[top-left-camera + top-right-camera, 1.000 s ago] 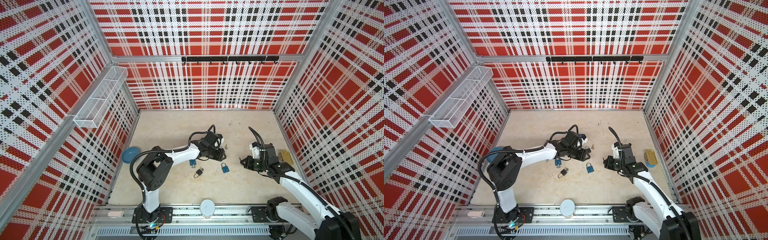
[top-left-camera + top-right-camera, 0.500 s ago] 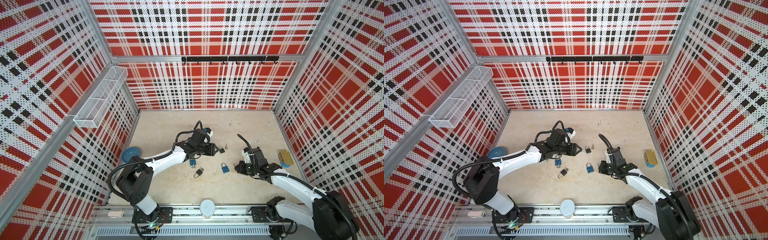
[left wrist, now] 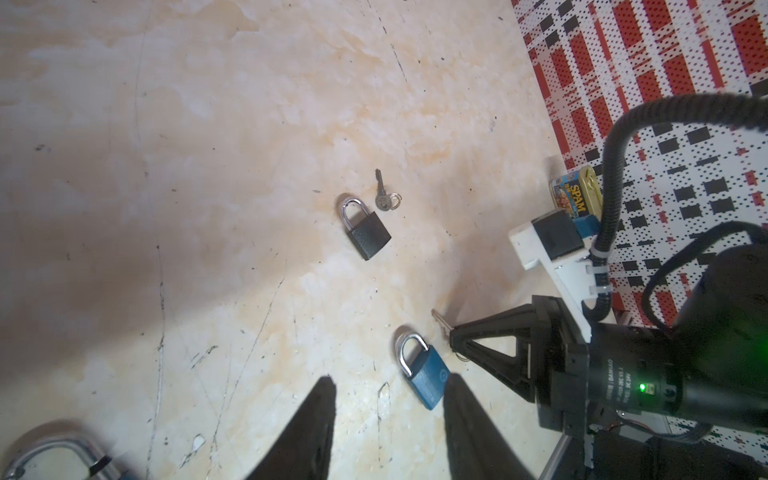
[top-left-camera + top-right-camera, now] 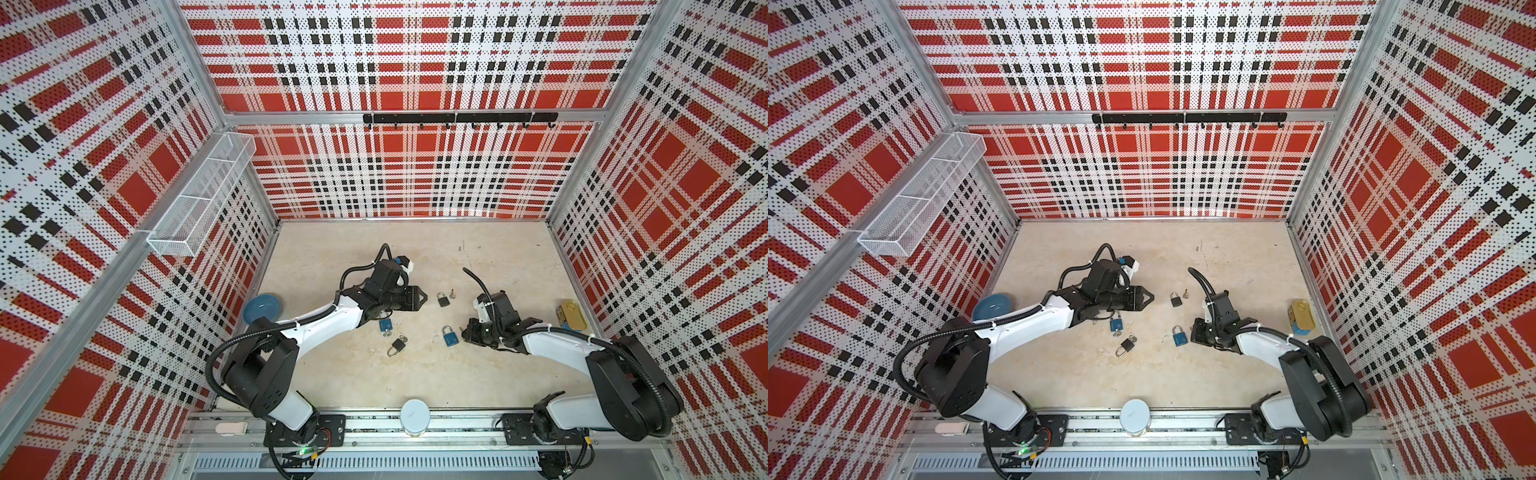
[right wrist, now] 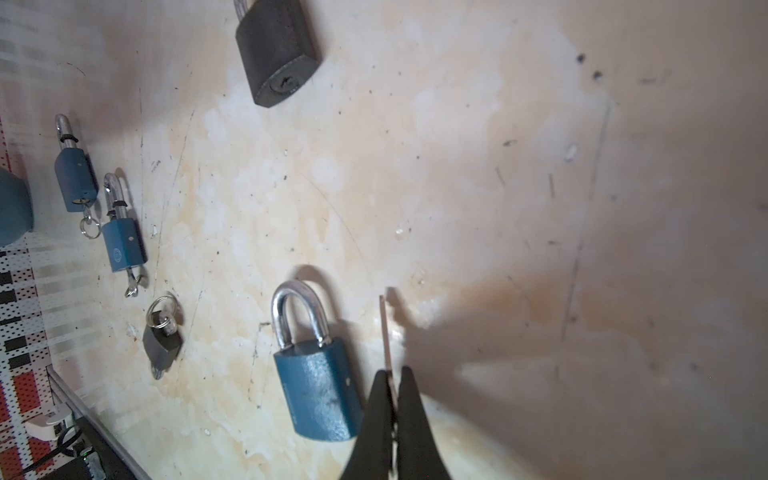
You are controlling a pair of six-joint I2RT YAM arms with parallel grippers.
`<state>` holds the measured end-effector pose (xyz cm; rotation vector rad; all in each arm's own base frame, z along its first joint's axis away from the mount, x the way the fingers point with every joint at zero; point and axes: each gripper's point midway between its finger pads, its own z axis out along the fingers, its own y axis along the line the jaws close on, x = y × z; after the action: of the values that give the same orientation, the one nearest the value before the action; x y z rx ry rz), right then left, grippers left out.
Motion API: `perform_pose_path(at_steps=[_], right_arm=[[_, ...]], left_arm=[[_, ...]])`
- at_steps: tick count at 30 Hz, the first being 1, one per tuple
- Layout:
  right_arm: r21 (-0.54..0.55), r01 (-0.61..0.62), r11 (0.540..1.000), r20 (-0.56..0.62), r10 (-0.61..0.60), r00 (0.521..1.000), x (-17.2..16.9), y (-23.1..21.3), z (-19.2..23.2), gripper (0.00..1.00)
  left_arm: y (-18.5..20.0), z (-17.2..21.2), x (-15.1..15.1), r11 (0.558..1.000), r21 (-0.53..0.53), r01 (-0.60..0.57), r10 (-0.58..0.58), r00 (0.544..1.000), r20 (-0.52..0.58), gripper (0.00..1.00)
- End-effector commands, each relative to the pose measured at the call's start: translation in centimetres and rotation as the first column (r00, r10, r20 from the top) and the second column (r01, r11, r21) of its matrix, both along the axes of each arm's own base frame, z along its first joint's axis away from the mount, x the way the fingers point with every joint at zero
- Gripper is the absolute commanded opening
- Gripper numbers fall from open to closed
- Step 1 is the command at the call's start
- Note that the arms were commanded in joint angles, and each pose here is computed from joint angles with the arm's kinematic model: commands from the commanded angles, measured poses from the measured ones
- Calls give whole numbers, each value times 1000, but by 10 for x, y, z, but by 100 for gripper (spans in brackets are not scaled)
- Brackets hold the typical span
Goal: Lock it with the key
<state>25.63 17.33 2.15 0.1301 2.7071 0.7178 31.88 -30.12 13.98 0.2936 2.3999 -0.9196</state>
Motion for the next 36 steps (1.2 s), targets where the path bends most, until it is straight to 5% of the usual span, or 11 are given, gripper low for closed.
perform_pose_path(at_steps=[1, 7, 16, 22, 28, 36], right_arm=[[21, -3, 1000, 54, 2, 999, 14, 9, 11, 8], [0, 3, 1000, 62, -3, 998, 11, 3, 15, 24], [-53, -27, 998, 157, 36, 987, 11, -4, 58, 29], [-66, -148, 987, 217, 159, 963, 19, 21, 94, 31], [-201, -285, 937, 246, 329, 912, 29, 72, 96, 35], [-231, -367, 901, 212, 415, 885, 34, 139, 78, 46]], left_arm=[[5, 17, 5, 999, -38, -19, 20, 999, 41, 46], [13, 19, 6, 998, -42, -36, 38, 998, 44, 46], [34, 22, 0, 996, -35, -82, 84, 995, 55, 46], [79, 0, -16, 975, 86, -206, 206, 978, 3, 44], [138, 2, -30, 905, 117, -409, 412, 911, 5, 45], [211, 6, -40, 781, 99, -616, 621, 783, -24, 46]])
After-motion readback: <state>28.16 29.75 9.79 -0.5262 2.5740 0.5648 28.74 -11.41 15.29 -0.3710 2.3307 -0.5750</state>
